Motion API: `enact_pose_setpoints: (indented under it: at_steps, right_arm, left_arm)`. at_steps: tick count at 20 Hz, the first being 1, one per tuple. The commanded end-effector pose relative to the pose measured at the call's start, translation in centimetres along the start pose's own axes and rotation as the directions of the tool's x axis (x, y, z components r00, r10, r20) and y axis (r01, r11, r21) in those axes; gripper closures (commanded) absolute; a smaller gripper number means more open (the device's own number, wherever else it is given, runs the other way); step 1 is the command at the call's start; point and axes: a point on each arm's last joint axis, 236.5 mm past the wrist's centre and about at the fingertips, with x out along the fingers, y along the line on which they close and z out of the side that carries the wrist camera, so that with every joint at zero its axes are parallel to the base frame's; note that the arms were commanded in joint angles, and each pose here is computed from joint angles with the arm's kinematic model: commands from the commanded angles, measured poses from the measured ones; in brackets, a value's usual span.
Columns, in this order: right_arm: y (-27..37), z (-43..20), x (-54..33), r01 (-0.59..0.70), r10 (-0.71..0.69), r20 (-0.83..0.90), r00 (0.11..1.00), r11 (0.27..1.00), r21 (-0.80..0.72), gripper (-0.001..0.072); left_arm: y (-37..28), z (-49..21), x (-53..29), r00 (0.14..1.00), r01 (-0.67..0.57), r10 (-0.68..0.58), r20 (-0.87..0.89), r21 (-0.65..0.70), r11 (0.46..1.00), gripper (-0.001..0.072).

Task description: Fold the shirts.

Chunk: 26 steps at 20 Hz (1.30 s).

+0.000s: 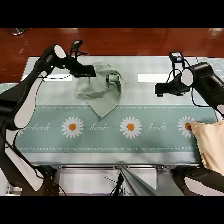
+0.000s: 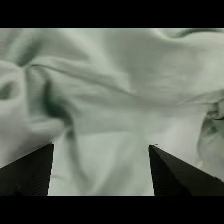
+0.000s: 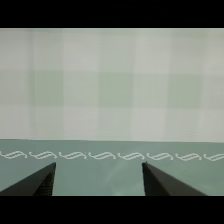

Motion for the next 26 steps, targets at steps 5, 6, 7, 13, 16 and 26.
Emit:
enact_pose_setpoints:
  at_steps: [5,6,7,13,16,26]
  right_arm:
    - [0.3,0.0,0.0,-0.012,0.012,-0.002,1.0,1.0,0.019,0.0087]
    - [0.3,-0.1,0.0,-0.011,0.011,-0.002,1.0,1.0,0.019,0.0087]
    - [0.3,0.0,0.0,-0.012,0.012,-0.002,1.0,1.0,0.019,0.0087]
    - [0.7,-0.1,0.0,-0.032,0.032,-0.004,0.999,0.999,0.031,0.0087]
    - [0.7,-0.1,0.0,-0.032,0.032,-0.004,0.999,0.999,0.031,0.0087]
    - [1.3,0.3,-3.5,-0.085,0.083,0.053,0.995,0.996,0.035,0.0087]
  left_arm:
    - [-0.7,-1.8,2.3,0.994,0.08,-0.074,-0.081,0.082,0.993,0.0011]
    - [-0.6,-2.3,2.6,0.993,0.077,-0.068,-0.098,0.087,0.993,0.0011]
    - [-0.5,-2.8,2.9,0.991,0.07,-0.058,-0.12,0.096,0.993,0.0012]
    - [-0.5,-4.0,4.1,0.986,0.045,-0.031,-0.161,0.085,0.995,0.0141]
    - [-0.3,-4.0,4.0,0.986,0.039,-0.025,-0.162,0.082,0.996,0.0637]
    - [-2.8,5.9,-10.1,0.991,0.025,-0.038,0.131,0.095,0.995,0.0686]
